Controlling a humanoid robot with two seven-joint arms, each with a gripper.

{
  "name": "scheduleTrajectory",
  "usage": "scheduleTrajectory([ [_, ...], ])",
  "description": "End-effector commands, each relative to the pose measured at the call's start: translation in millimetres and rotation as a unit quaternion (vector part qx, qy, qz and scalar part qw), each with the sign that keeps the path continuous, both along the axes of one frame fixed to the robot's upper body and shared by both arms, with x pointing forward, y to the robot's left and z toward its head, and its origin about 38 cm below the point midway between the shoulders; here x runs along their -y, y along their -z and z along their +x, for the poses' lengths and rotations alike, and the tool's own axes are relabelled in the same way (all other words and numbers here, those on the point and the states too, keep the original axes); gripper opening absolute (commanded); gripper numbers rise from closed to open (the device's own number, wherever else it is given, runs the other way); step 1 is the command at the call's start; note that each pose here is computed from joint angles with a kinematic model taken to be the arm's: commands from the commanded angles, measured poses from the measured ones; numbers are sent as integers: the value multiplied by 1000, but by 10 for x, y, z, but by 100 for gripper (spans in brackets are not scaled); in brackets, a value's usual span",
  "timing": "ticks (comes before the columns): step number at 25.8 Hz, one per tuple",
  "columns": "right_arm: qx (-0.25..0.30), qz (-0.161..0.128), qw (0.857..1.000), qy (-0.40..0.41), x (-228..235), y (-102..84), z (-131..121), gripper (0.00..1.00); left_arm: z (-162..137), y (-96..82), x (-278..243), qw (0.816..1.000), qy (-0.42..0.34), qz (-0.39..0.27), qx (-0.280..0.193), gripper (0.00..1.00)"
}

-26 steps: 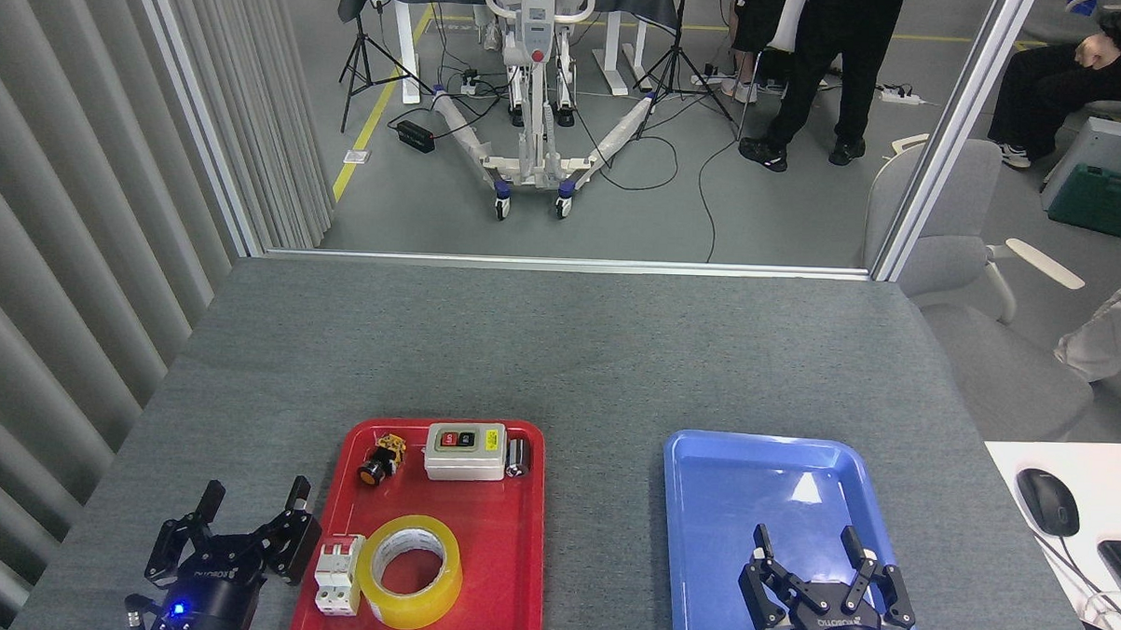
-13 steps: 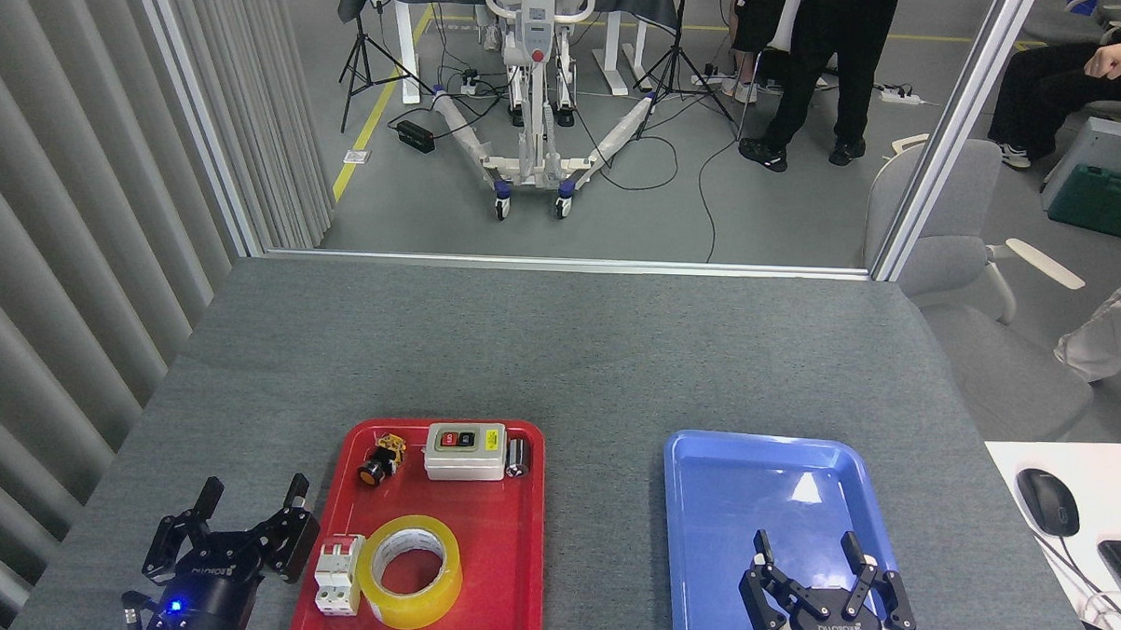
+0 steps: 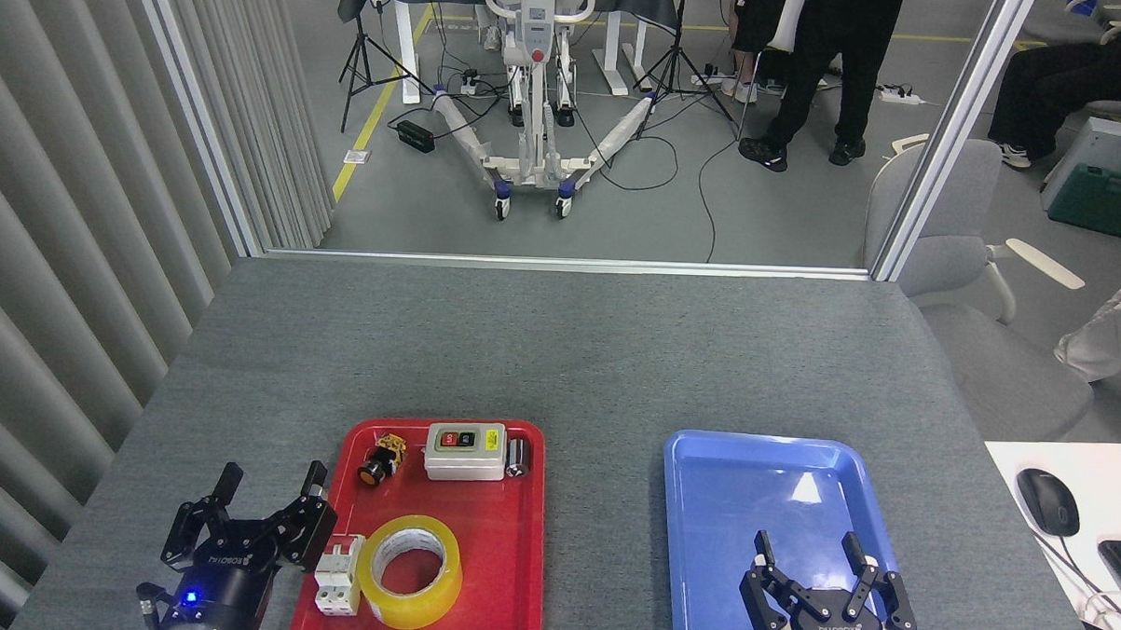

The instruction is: Place and move tape with both arms

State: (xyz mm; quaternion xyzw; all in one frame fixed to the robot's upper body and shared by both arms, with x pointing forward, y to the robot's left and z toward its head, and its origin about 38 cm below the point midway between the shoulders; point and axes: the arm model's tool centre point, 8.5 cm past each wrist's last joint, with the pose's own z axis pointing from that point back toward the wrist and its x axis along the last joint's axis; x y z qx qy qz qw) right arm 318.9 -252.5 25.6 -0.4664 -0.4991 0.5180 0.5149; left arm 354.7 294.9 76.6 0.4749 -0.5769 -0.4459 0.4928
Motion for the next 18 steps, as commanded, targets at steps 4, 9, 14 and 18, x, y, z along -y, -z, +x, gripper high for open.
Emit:
scheduleTrajectory([
  [4, -2, 0, 1000, 1, -7, 9, -6, 100, 10, 6, -40, 1000, 4, 23, -9, 100],
  [9, -2, 0, 1000, 1, -7, 9, -6, 100, 197, -111, 241, 994, 80, 69, -14, 100],
  [14, -2, -1, 1000, 1, 8, 7, -6, 100, 465, -230, 464, 977, 140, 111, -117, 100],
  [18, -2, -1, 1000, 1, 8, 6, -6, 100, 537, -141, 519, 928, 176, 169, -282, 100],
])
